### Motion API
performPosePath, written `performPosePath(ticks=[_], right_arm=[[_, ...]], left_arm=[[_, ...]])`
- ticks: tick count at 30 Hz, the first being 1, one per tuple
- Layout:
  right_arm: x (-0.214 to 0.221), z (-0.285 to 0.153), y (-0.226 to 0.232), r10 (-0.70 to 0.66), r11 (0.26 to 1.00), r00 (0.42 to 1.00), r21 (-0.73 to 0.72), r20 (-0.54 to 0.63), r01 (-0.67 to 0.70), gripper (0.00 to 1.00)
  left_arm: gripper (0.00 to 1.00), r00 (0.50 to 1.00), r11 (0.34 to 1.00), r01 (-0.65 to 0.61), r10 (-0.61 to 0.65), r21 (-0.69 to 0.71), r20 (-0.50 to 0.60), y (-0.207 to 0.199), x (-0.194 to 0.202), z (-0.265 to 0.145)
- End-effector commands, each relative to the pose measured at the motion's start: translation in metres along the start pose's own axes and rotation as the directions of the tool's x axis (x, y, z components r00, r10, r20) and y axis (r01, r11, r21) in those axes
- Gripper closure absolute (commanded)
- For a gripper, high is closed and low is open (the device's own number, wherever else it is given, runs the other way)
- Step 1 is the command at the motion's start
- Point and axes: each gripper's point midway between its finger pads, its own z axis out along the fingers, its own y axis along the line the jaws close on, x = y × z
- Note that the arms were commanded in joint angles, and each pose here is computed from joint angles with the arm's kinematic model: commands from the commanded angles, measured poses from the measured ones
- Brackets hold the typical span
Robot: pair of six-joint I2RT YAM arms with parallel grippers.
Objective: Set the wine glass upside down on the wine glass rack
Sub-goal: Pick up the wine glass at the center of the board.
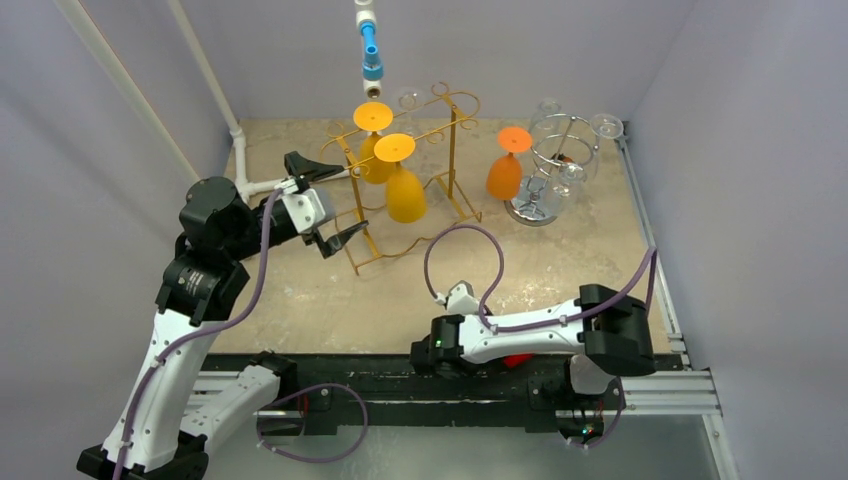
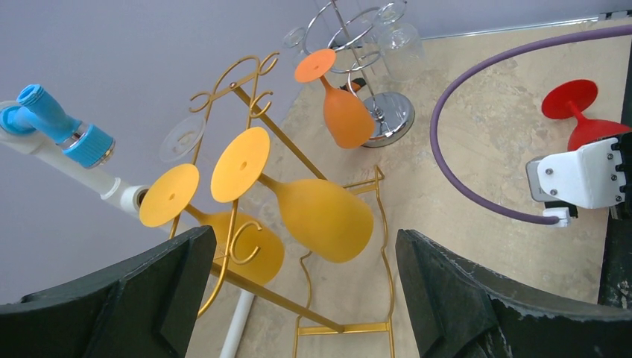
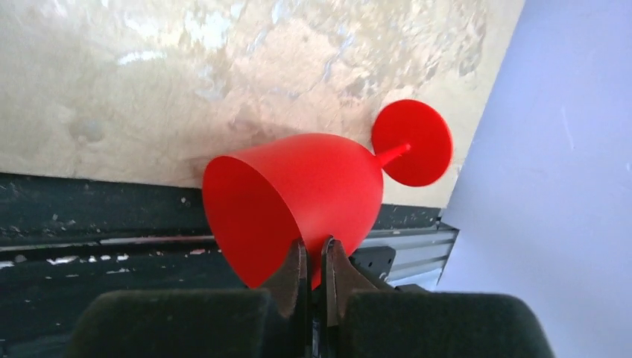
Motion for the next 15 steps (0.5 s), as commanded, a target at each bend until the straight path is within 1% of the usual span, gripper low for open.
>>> performPosePath(ticks=[1, 5, 7, 9, 10, 11, 13, 15], right_arm=[[-0.06, -0.032, 0.008, 0.242, 0.965, 0.951, -0.149, 0.194, -0.215, 1.0], [-0.1, -0.081, -0.026, 0.443, 0.875, 0.854, -0.34, 0.273, -0.345, 1.0], [-0.115, -0.103, -0.041, 0.523, 0.816, 0.8, -0.443, 0.294, -0.371, 1.0], [-0.13, -0.125, -0.054, 0.554, 0.779, 0.761, -0.532, 0.338, -0.332, 1.0], [-0.134, -0.135, -0.059, 0.562, 0.761, 0.752, -0.572, 0.345, -0.306, 1.0], [-0.135, -0.146, -0.066, 0.584, 0.729, 0.742, -0.616, 0.329, -0.3, 1.0], [-0.142, -0.168, -0.08, 0.615, 0.676, 0.713, -0.691, 0.338, -0.255, 1.0], [-0.149, -0.191, -0.098, 0.654, 0.616, 0.67, -0.762, 0.352, -0.201, 1.0]], left_arm=[[0.0, 0.999, 0.999, -0.028, 0.029, -0.022, 0.044, 0.006, -0.021, -0.005], [0.0, 0.998, 1.0, -0.016, 0.017, -0.024, 0.055, 0.006, -0.024, -0.005], [0.0, 0.998, 1.0, -0.006, 0.008, -0.024, 0.062, 0.006, -0.026, -0.005], [0.0, 0.998, 1.0, 0.0, 0.001, -0.022, 0.066, 0.006, -0.029, -0.006], [0.0, 0.998, 1.0, 0.002, -0.001, -0.02, 0.065, 0.005, -0.03, -0.008], [0.0, 0.998, 1.0, 0.002, 0.0, -0.02, 0.064, 0.004, -0.031, -0.009], [0.0, 0.998, 1.0, -0.001, 0.002, -0.018, 0.064, 0.003, -0.035, -0.013], [0.0, 0.998, 1.0, 0.0, 0.001, -0.011, 0.061, 0.0, -0.038, -0.017]])
